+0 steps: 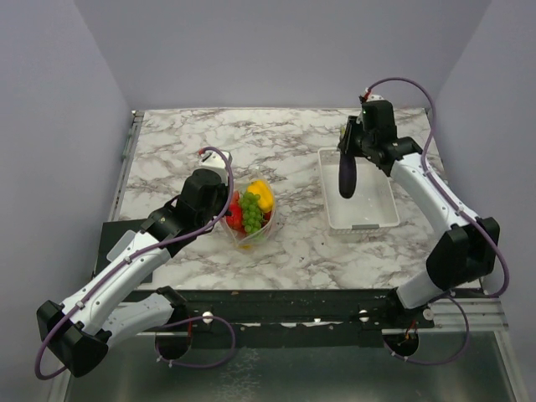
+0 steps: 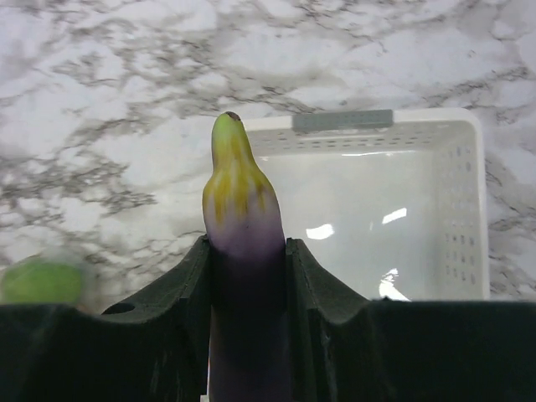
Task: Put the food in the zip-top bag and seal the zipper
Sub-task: Pick up the fake vegetable from the bin, then place the fake vegetable in the zipper food storage bag.
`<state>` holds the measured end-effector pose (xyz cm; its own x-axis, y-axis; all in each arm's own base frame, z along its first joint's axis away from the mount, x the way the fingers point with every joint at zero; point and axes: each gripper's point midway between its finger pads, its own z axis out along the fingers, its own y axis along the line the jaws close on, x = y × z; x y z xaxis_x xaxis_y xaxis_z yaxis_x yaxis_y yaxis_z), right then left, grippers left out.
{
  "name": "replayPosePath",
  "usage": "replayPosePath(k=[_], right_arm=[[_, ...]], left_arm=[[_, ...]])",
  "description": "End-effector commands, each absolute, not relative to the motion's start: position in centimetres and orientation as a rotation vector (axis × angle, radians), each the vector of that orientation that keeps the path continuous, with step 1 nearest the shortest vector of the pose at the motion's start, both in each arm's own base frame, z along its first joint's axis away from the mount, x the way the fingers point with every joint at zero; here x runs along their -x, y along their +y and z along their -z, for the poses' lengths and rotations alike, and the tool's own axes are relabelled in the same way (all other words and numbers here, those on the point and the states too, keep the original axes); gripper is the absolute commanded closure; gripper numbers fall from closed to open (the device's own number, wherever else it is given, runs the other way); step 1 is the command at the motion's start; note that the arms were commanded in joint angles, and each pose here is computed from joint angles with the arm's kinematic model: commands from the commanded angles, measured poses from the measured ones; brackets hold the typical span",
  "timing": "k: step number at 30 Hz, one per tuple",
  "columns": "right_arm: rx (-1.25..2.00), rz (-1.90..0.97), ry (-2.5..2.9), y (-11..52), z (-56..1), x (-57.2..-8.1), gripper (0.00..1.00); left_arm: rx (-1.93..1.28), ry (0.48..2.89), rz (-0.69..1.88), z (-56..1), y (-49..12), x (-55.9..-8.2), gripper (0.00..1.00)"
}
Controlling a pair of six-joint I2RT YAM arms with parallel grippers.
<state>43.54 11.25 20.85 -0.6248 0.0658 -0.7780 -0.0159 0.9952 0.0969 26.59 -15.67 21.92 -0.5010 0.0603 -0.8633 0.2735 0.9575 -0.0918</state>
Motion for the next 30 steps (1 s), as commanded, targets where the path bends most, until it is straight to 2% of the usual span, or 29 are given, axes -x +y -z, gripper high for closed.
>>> replayPosePath(k=[1, 14, 21, 30], right_arm=[[0.039, -0.386, 2.071, 16.1, -25.9, -41.9, 0.99], [0.330, -0.934, 1.597, 27.4, -38.0, -33.2, 0.99], [0.404, -1.136, 1.403, 29.8, -40.8, -29.9, 0.99], [0.486, -1.230, 1.267, 33.4, -41.8, -27.1, 0.99]], left_arm=[[-0.238, 2.072, 0.277, -22.1, -15.7, -26.7, 1.00], [-0.239, 2.068, 0.281, -22.3, -15.7, -26.6, 1.00], [-0.241, 2.067, 0.287, -22.3, -15.8, -26.6, 1.00], [-0.244, 2.069, 0.292, -22.3, -15.9, -26.6, 1.00]])
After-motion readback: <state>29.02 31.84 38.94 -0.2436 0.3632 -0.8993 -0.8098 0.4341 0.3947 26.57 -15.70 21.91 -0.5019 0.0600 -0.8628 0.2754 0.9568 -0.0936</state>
